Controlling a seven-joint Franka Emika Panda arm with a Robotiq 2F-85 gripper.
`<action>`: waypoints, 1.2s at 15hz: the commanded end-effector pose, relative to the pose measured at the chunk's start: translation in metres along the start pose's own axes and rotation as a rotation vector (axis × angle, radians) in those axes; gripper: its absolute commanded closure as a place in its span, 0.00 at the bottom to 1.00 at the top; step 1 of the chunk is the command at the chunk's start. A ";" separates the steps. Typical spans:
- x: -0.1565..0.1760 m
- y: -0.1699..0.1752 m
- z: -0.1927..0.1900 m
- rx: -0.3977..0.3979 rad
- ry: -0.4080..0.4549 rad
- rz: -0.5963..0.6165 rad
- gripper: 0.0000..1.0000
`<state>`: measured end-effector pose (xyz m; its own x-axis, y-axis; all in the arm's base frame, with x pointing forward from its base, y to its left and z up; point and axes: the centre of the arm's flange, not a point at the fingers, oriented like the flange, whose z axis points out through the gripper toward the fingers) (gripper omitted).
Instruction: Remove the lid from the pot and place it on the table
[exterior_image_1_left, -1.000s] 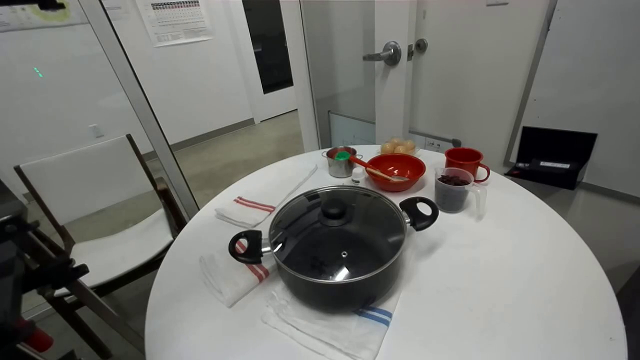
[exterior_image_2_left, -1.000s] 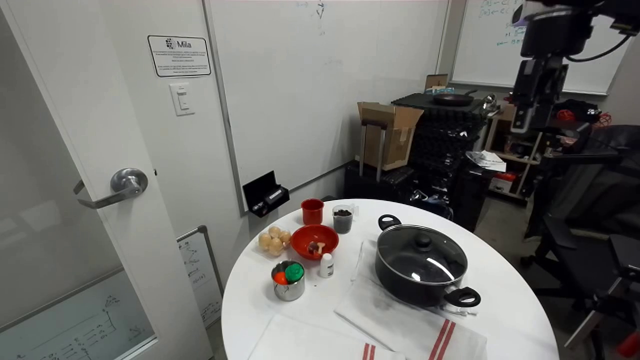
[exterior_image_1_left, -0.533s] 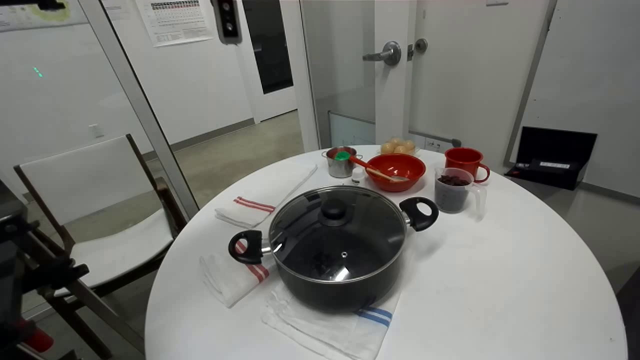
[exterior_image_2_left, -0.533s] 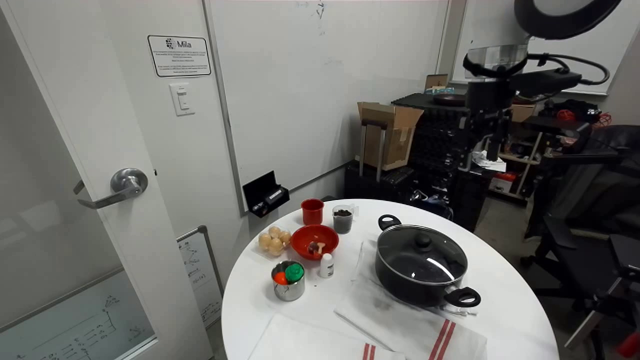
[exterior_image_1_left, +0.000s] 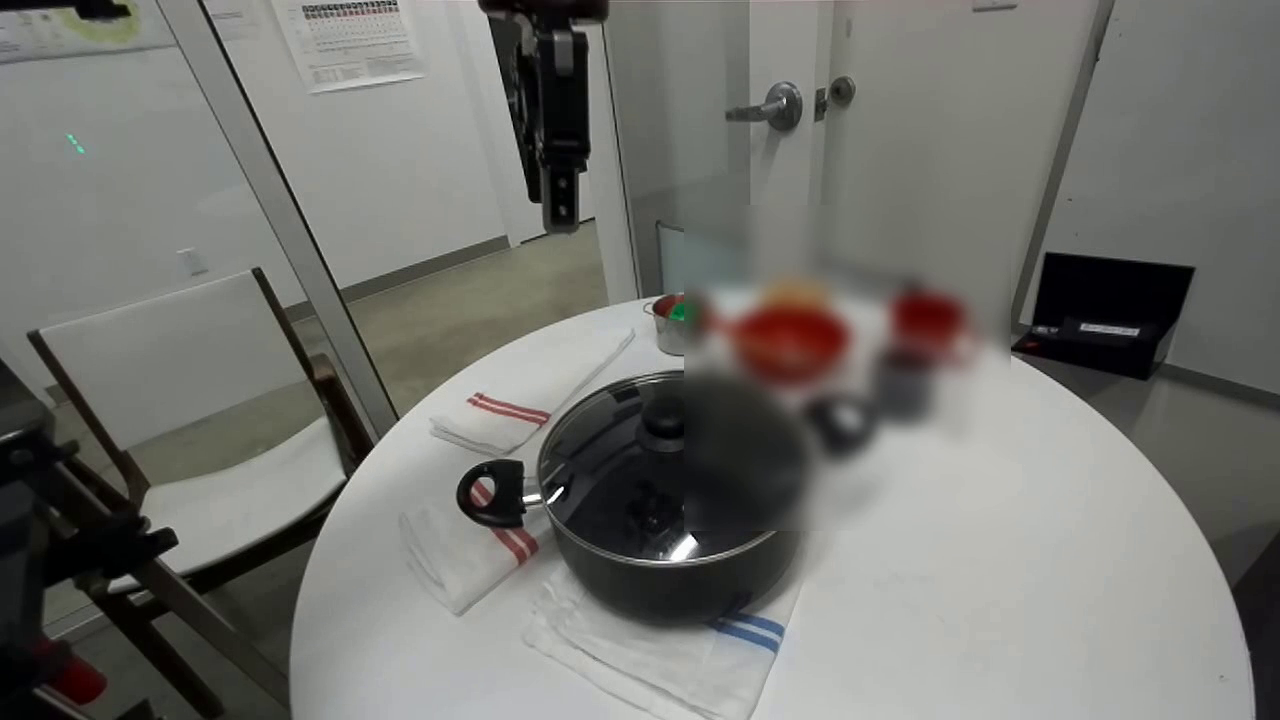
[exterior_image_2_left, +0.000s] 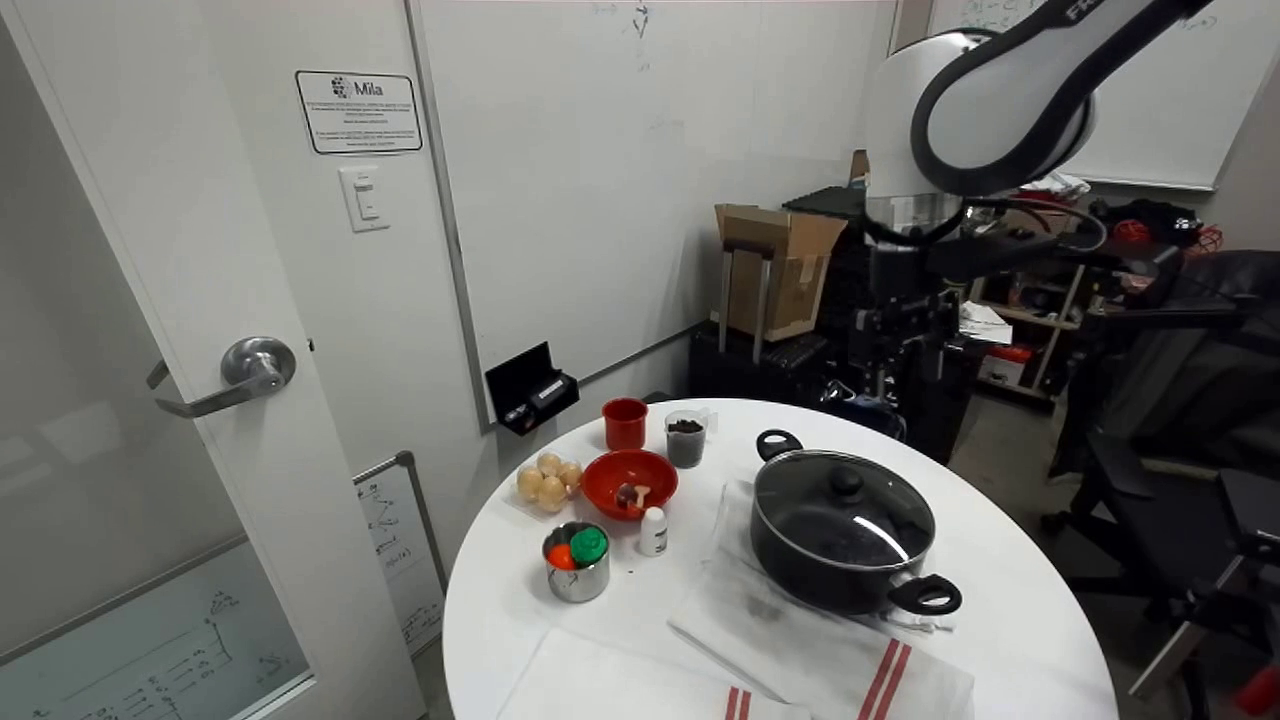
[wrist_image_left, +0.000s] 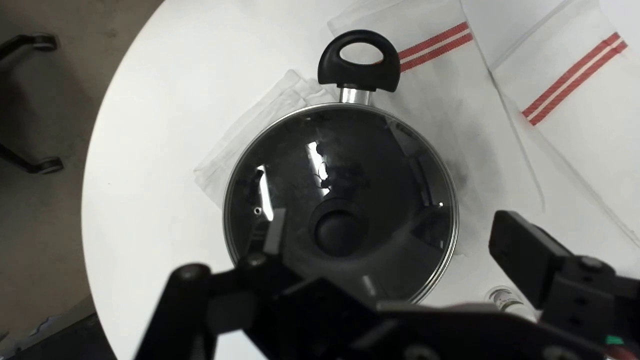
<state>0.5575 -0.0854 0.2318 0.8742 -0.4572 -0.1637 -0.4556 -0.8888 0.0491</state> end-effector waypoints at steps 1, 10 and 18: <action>0.037 -0.010 0.030 0.045 -0.015 0.018 0.00; 0.088 0.001 0.105 0.085 -0.091 0.144 0.00; 0.117 0.003 0.153 0.065 -0.119 0.172 0.00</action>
<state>0.6135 -0.1320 0.0803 0.7779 -0.5738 -0.2564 -0.5883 -0.8083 0.0239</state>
